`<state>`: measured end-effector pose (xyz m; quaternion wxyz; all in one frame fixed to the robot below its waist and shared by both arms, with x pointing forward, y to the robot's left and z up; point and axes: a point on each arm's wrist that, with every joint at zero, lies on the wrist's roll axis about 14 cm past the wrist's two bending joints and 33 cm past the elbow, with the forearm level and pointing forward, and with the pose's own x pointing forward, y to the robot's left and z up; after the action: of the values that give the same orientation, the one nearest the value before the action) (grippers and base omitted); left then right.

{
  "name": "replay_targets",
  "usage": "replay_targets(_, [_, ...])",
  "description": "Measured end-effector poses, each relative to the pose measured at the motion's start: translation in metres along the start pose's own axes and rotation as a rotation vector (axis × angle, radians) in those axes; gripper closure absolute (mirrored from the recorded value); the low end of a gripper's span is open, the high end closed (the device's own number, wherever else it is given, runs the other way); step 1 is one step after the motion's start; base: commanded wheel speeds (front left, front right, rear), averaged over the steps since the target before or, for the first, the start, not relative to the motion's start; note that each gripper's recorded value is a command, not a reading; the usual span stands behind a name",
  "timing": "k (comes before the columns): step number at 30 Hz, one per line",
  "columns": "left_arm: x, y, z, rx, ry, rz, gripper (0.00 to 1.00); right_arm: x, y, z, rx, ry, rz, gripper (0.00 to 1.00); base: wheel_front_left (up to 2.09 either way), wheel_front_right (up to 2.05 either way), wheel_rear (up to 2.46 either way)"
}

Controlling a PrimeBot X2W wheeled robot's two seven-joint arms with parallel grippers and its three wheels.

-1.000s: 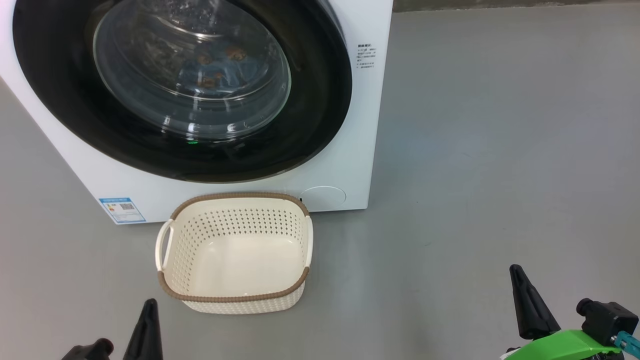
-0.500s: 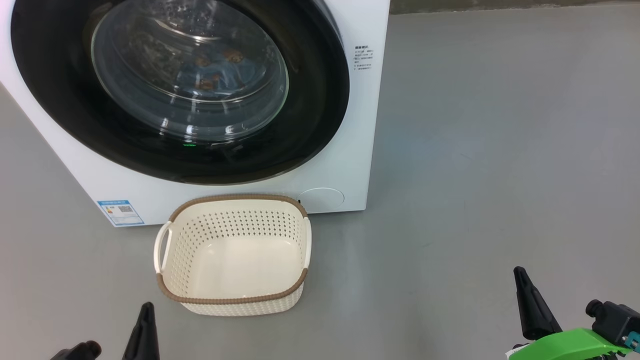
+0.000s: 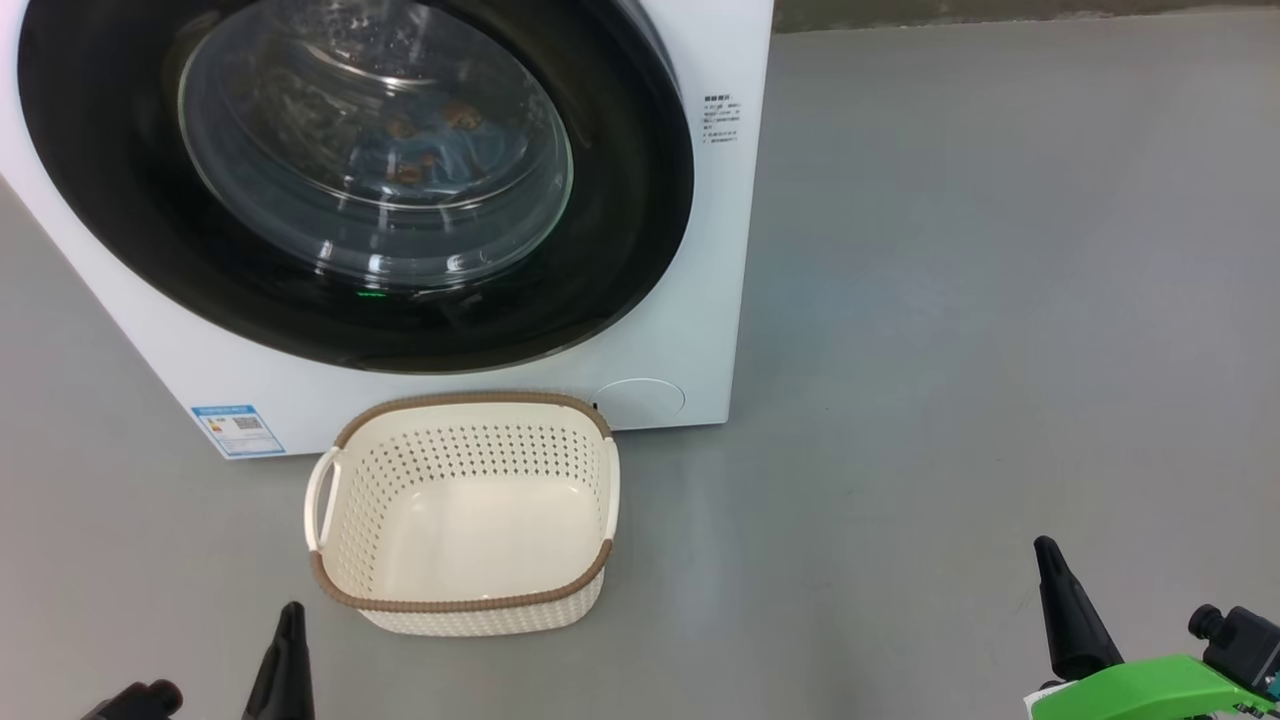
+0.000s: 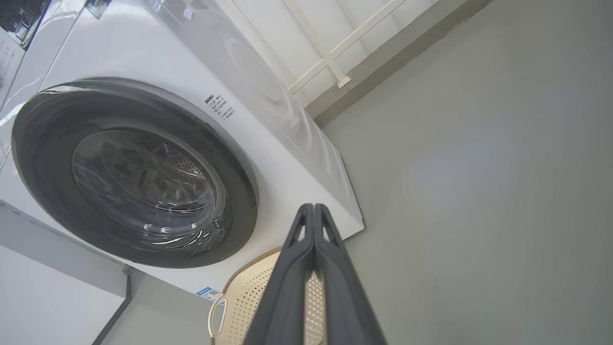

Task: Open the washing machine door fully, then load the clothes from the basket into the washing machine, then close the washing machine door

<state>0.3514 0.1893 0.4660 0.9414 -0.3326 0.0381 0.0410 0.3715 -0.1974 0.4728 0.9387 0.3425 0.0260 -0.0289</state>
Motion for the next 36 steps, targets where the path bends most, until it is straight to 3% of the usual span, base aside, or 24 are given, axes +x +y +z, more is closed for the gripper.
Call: replay_targets(36, [0.0098, -0.0015, 0.0007, -0.391, 0.034, 0.011, 1.0, 0.0008, -0.0062, 0.0044, 0.374, 0.007, -0.036, 1.0, 0.0, 0.0, 0.0])
